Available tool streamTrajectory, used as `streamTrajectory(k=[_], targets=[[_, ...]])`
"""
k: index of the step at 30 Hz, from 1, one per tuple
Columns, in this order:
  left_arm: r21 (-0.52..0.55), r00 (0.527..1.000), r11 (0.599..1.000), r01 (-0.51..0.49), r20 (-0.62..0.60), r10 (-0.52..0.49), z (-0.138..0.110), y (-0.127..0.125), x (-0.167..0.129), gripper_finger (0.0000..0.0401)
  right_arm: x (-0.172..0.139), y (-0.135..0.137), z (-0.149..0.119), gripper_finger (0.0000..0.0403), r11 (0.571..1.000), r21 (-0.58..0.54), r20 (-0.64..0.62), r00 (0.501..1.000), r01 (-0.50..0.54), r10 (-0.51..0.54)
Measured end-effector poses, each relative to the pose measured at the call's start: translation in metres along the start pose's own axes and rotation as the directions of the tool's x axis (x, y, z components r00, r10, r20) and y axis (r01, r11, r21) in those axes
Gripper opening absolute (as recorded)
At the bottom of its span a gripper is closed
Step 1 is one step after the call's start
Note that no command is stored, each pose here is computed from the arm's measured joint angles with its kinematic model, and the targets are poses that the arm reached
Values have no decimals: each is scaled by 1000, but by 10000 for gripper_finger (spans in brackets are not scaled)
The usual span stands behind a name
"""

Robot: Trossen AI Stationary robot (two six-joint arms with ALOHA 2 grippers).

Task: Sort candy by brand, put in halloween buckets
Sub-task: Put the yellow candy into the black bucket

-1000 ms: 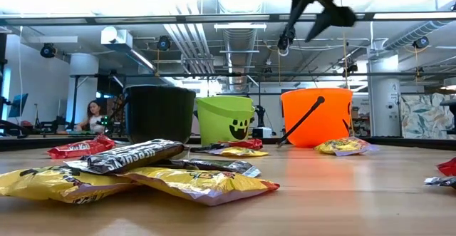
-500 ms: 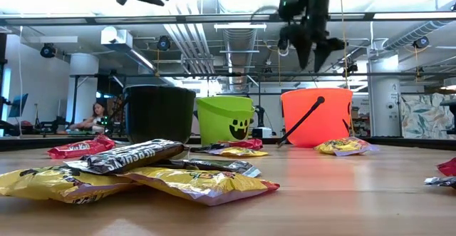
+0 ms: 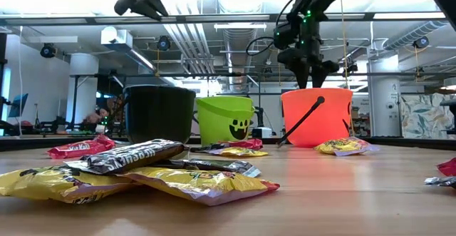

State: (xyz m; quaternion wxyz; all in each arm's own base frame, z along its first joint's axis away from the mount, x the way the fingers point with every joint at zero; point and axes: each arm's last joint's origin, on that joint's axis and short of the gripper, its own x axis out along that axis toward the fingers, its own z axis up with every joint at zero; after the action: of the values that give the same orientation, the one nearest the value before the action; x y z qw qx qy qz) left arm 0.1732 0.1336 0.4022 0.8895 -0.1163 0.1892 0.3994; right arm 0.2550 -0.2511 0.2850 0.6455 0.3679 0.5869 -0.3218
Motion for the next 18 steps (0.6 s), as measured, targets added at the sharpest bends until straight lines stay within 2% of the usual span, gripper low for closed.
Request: streamTrajectory(k=[7, 18], targets=[[-17, 998, 998, -60, -22, 60, 0, 11, 12, 120, 3, -1, -5, 226, 1000, 18, -74, 997, 16, -15], [-22, 997, 997, -73, -8, 73, 1, 11, 12, 120, 12, -2, -3, 226, 1000, 4, -73, 997, 25, -24]])
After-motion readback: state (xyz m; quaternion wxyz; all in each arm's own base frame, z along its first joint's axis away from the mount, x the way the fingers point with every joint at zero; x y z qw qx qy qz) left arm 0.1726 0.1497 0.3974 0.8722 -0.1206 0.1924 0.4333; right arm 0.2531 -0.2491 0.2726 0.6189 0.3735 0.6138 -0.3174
